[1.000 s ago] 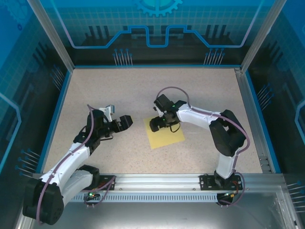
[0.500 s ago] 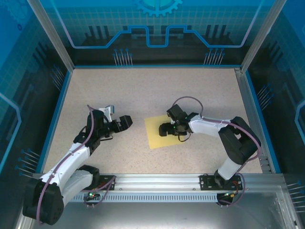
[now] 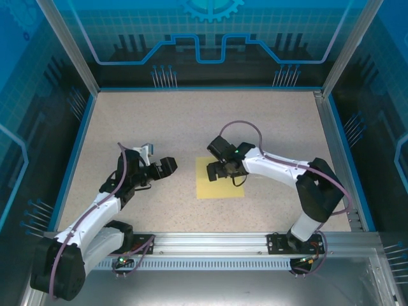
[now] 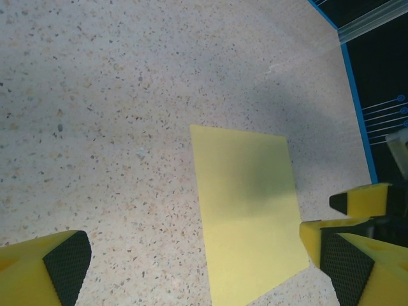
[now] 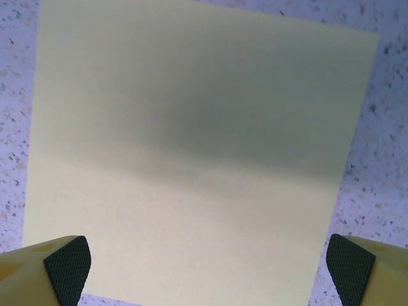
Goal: Fold a paper plane with a square sheet of paper (pick it up from the middle)
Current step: Rotate the square sheet of paper at the center of the table.
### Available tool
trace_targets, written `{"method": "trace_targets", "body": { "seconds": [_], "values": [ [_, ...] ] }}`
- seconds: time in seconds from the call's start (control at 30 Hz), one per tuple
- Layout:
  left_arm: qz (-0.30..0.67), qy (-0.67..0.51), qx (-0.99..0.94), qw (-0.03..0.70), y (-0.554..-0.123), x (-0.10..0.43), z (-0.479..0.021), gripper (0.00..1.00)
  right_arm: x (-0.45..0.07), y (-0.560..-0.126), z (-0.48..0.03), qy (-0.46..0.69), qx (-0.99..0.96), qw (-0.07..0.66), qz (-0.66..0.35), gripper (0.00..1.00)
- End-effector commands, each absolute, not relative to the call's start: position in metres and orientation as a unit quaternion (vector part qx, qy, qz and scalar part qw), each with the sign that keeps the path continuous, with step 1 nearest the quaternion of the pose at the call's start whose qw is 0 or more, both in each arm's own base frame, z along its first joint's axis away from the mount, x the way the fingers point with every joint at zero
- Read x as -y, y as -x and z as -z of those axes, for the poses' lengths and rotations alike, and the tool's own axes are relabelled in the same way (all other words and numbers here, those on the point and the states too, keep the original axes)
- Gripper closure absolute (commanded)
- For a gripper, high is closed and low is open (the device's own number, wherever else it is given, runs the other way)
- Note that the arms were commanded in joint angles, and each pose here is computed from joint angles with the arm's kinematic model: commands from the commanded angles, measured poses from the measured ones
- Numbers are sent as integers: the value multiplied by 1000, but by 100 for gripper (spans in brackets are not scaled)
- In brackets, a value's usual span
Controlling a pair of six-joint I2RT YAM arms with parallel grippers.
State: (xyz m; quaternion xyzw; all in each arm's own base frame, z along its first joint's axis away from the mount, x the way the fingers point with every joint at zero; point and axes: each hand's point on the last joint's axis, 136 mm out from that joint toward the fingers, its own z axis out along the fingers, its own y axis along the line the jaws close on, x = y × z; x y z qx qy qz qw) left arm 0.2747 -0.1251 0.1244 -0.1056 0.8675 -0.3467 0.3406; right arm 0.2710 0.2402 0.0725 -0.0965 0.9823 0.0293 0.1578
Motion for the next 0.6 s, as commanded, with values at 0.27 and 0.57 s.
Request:
{"method": "trace_targets", "body": {
  "seconds": [0.27,0.57],
  "values": [
    [319,88,-874,357,-276,120,-119,2,-258,-266,-40,124,-990,73,9,1],
    [307,84,-875,365,-276,116,-115,2,-272,-272,-26,124,-991,53,-4,0]
  ]
}}
